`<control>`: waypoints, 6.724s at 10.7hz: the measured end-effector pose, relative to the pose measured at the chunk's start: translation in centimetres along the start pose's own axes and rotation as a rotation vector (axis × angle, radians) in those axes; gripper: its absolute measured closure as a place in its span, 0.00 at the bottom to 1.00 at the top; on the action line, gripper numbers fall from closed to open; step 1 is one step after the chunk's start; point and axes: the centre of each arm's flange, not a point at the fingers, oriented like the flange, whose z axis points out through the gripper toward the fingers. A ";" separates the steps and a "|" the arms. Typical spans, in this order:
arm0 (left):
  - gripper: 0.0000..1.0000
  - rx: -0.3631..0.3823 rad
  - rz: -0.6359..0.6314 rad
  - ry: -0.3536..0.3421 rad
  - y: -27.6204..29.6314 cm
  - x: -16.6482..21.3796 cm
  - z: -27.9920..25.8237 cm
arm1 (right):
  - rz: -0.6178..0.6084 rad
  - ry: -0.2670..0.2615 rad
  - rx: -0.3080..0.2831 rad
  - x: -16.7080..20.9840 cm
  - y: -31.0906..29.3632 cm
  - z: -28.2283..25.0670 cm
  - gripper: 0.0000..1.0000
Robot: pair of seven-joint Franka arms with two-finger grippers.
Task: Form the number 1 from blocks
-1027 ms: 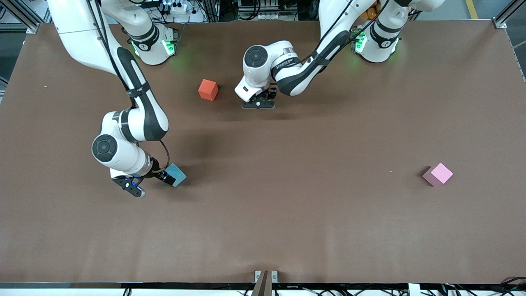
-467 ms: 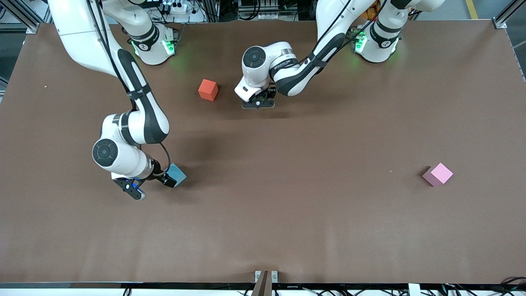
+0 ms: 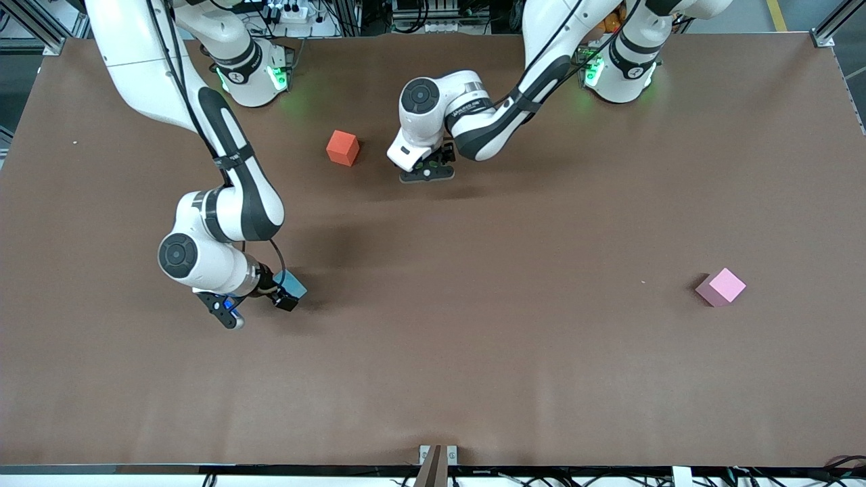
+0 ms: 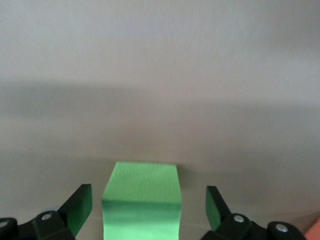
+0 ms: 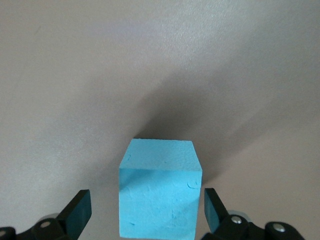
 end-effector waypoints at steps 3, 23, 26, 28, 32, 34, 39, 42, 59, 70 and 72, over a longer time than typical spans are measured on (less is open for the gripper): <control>0.00 -0.009 -0.016 0.086 -4.6 8.4 -8.2 | -0.013 -0.003 -0.015 -0.7 -0.4 1.8 0.12; 0.00 0.068 -0.046 0.171 -46.9 25.7 -42.7 | -0.663 0.060 -0.147 -42.3 -11.2 6.4 0.41; 0.00 0.066 -0.046 0.155 -46.8 25.3 -43.0 | -0.683 0.063 -0.149 -43.7 -10.3 7.3 0.41; 0.00 0.069 -0.042 0.119 -46.5 24.9 -42.6 | -0.696 0.083 -0.109 -45.9 -8.9 8.2 0.41; 0.00 0.073 -0.039 0.096 -46.3 24.6 -42.4 | -0.694 0.089 -0.102 -46.6 -8.2 8.2 0.41; 0.00 0.074 -0.036 0.095 -46.1 24.6 -42.4 | -0.700 0.103 -0.115 -46.0 -8.2 8.1 0.41; 0.00 0.074 -0.035 0.094 -46.1 24.6 -42.3 | -0.698 0.113 -0.129 -45.2 -8.2 7.9 0.42; 0.00 0.074 -0.032 0.094 -45.9 24.5 -42.3 | -0.699 0.111 -0.140 -45.3 -8.0 8.0 0.42; 0.00 0.076 -0.030 0.088 -45.3 23.3 -45.2 | -0.600 0.066 -0.195 -16.0 -3.5 -7.8 0.00; 0.00 0.059 0.032 0.090 -42.7 21.0 -48.3 | -0.729 -0.024 -0.136 -0.3 7.8 -14.4 0.00; 0.00 0.059 0.032 0.091 -42.7 21.0 -48.3 | -0.738 -0.022 -0.097 0.3 10.6 -16.6 0.00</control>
